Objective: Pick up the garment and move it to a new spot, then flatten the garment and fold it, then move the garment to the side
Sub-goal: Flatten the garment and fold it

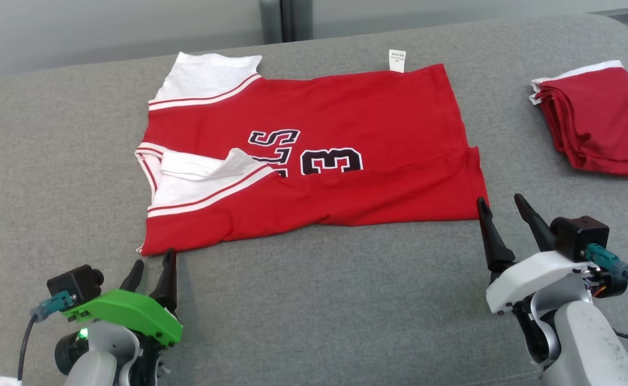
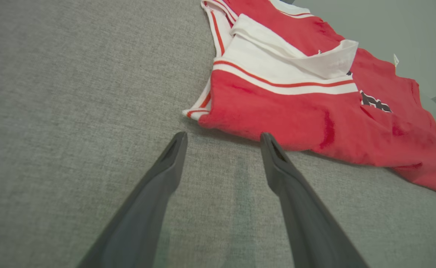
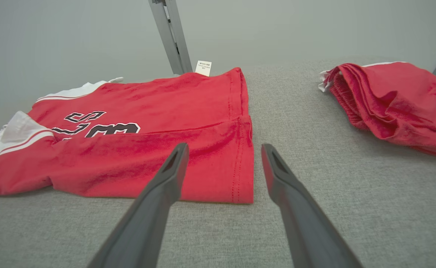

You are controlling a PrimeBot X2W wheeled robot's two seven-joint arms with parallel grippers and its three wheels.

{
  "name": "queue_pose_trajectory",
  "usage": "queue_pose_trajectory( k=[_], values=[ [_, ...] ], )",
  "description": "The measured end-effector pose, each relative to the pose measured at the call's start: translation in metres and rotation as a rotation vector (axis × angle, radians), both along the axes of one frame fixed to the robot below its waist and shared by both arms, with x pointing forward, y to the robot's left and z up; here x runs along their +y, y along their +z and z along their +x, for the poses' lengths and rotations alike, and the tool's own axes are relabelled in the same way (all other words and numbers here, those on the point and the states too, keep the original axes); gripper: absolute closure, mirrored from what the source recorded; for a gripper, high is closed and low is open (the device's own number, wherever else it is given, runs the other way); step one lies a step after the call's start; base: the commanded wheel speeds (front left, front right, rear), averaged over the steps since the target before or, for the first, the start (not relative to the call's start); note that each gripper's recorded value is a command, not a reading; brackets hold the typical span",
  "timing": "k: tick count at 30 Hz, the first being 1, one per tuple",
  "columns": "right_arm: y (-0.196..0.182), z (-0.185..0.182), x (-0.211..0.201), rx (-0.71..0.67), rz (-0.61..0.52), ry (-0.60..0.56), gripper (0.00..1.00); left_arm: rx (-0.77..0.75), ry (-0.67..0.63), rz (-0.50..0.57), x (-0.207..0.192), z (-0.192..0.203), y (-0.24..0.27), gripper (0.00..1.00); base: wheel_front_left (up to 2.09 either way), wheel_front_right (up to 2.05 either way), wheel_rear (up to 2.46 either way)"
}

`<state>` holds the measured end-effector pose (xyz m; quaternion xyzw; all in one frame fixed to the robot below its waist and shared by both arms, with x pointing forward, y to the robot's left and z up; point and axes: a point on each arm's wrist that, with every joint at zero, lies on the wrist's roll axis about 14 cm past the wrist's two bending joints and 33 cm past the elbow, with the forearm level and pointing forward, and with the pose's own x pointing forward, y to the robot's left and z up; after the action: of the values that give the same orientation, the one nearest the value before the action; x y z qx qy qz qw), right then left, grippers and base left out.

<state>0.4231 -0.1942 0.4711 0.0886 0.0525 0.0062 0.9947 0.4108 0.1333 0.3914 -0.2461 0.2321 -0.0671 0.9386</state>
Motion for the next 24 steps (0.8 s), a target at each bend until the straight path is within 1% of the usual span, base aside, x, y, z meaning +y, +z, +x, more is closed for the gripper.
queue_pose_trajectory(
  k=[1, 5, 6, 7, 8, 9, 10, 11, 18, 23, 24],
  values=[
    [-0.003, 0.000, -0.001, 0.010, -0.001, -0.002, 0.00, 0.008, 0.008, -0.028, -0.004, 0.004, -0.001, 0.00, 0.00, 0.00, 0.00],
    [-0.011, 0.001, -0.004, 0.036, -0.002, -0.009, 0.00, 0.015, 0.025, -0.083, -0.010, 0.017, -0.001, 0.00, 0.00, 0.00, 0.00],
    [-0.013, 0.001, -0.005, 0.043, -0.003, -0.012, 0.00, 0.019, 0.035, -0.100, -0.011, 0.020, -0.003, 0.04, 0.00, 0.00, 0.00],
    [-0.015, 0.002, -0.006, 0.051, -0.003, -0.014, 0.00, 0.017, 0.044, -0.112, -0.011, 0.023, -0.003, 0.32, 0.00, 0.00, 0.00],
    [-0.018, 0.002, -0.008, 0.060, -0.001, -0.018, 0.00, 0.011, 0.051, -0.115, -0.011, 0.027, -0.003, 0.55, 0.00, 0.00, 0.00],
    [-0.022, 0.002, -0.009, 0.073, 0.002, -0.024, 0.00, 0.003, 0.059, -0.117, -0.010, 0.031, -0.002, 0.66, 0.00, 0.00, 0.00],
    [-0.024, 0.002, -0.011, 0.080, 0.008, -0.029, 0.00, -0.004, 0.065, -0.117, -0.010, 0.034, -0.002, 0.82, 0.00, 0.00, 0.00],
    [-0.027, 0.003, -0.011, 0.090, 0.008, -0.030, 0.00, -0.010, 0.071, -0.118, -0.009, 0.036, -0.002, 1.00, 0.00, 0.00, 0.00],
    [-0.048, 0.014, -0.011, 0.166, 0.026, -0.031, 0.00, -0.071, 0.097, -0.125, -0.005, 0.044, 0.004, 1.00, 0.00, 0.00, 0.00],
    [-0.067, 0.022, 0.001, 0.244, 0.036, 0.003, 0.00, -0.102, 0.106, -0.135, -0.004, 0.042, 0.009, 1.00, 0.00, 0.00, 0.00],
    [-0.071, 0.023, 0.005, 0.262, 0.036, 0.014, 0.15, -0.106, 0.108, -0.136, -0.003, 0.041, 0.010, 1.00, 0.00, 0.00, 0.00]
  ],
)
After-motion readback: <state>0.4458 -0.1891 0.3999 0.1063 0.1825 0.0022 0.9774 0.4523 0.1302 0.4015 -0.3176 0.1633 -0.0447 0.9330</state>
